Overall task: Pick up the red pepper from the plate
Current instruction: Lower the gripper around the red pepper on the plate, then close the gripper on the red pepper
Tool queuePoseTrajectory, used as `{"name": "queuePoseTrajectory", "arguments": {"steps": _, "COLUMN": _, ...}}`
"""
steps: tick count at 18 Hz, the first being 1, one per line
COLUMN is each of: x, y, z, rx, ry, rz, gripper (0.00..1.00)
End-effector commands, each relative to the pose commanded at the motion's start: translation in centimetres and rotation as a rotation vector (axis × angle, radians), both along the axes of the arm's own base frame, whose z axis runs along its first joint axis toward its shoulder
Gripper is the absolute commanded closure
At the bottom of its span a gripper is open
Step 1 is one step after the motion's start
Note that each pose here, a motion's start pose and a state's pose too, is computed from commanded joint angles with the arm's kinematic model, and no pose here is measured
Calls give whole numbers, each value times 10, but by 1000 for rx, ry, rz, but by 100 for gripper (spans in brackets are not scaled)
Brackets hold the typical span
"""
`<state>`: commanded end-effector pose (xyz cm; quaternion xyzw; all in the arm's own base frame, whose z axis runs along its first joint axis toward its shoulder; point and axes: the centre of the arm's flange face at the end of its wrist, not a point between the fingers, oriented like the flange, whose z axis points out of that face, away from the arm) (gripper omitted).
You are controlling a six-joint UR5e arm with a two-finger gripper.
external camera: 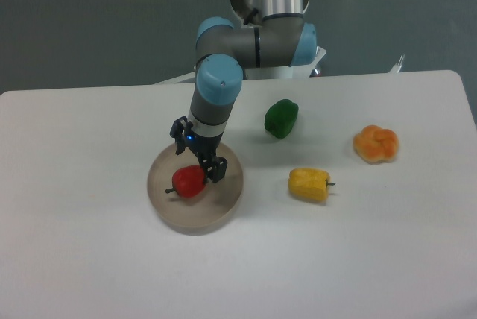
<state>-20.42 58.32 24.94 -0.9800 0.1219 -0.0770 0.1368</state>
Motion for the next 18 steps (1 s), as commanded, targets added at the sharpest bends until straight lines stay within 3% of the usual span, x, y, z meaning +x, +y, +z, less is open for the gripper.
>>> {"name": "queuePoseTrajectory", "arguments": {"steps": 15, "x": 6, "y": 17, "z": -14, "rx": -1, "ry": -4, "rz": 2, "gripper": 0}}
{"name": "queuePoseTrajectory", "arguments": {"steps": 18, "x": 5, "y": 18, "z": -16, "rx": -1, "ry": -4, "rz": -3, "gripper": 8}}
